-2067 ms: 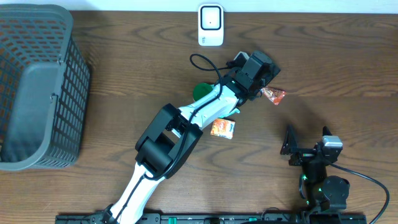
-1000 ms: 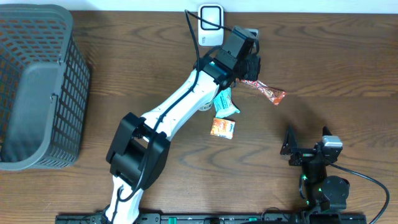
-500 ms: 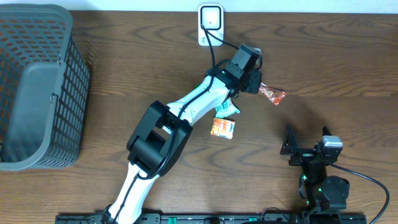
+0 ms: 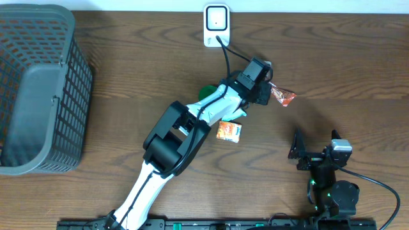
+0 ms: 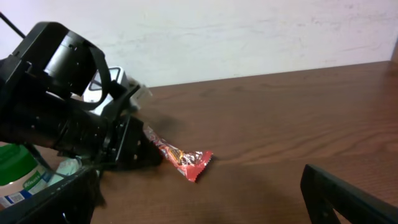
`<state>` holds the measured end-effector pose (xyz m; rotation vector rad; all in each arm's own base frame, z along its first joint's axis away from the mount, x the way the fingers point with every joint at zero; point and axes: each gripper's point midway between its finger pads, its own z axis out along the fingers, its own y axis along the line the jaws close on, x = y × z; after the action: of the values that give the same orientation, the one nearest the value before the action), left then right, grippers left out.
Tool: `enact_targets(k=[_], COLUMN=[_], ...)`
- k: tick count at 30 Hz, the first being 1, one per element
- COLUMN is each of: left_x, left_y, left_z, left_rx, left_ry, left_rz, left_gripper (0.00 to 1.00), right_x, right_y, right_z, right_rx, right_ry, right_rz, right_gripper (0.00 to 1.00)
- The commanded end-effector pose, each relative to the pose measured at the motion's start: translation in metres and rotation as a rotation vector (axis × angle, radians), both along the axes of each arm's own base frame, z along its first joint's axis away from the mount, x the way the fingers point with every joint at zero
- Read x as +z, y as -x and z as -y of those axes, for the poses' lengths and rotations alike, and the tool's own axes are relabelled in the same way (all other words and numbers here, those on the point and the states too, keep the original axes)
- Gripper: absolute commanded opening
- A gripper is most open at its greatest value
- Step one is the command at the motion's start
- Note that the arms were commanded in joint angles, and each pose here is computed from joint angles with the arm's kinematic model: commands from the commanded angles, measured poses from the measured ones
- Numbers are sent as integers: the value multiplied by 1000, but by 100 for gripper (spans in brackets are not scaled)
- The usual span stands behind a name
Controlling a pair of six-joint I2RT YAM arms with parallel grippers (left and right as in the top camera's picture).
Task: Scan the item barcode
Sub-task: 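Lower the wafer bar to the table right of the wipes and release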
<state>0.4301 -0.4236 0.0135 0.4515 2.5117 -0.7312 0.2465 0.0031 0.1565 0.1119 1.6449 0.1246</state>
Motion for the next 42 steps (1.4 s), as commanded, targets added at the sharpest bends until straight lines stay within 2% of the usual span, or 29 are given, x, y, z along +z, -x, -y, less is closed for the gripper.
enact_targets(k=[1,7,9,13,18,19,20,21,22,33,42], left_x=[8,47,52,51,55,56,57,57,57,45,7], left_y=[-1,-8,-12,-14,-19,-21,-23,-25,-26,-36,-21], left_z=[2,2,1,-1,2,2,1,0,-1,-3,4], left_rx=[0,20,36,44,48,55,61,70,76,112,100], left_ry=[18,46,43,37,53,54,51,47,43,26,-10], left_rz=[10,74,97,102,132,142,149,156,160,193,129], left_gripper=[7,8,28,41,40,37,28,9,7,8,8], right_x=[0,0,0,0,0,0,0,0,0,0,0], right_y=[0,0,0,0,0,0,0,0,0,0,0], right_z=[1,1,1,1,1,1,1,1,1,1,1], right_rx=[-8,-8,-8,-8,-8,-8,-8,-8,-8,-8,-8], right_ry=[-10,-10,-10,-10,-10,-10,-10,-10,-10,-10,-10], right_rz=[0,0,0,0,0,0,0,0,0,0,0], right_gripper=[99,99,99,99,99,99,99,99,99,99,99])
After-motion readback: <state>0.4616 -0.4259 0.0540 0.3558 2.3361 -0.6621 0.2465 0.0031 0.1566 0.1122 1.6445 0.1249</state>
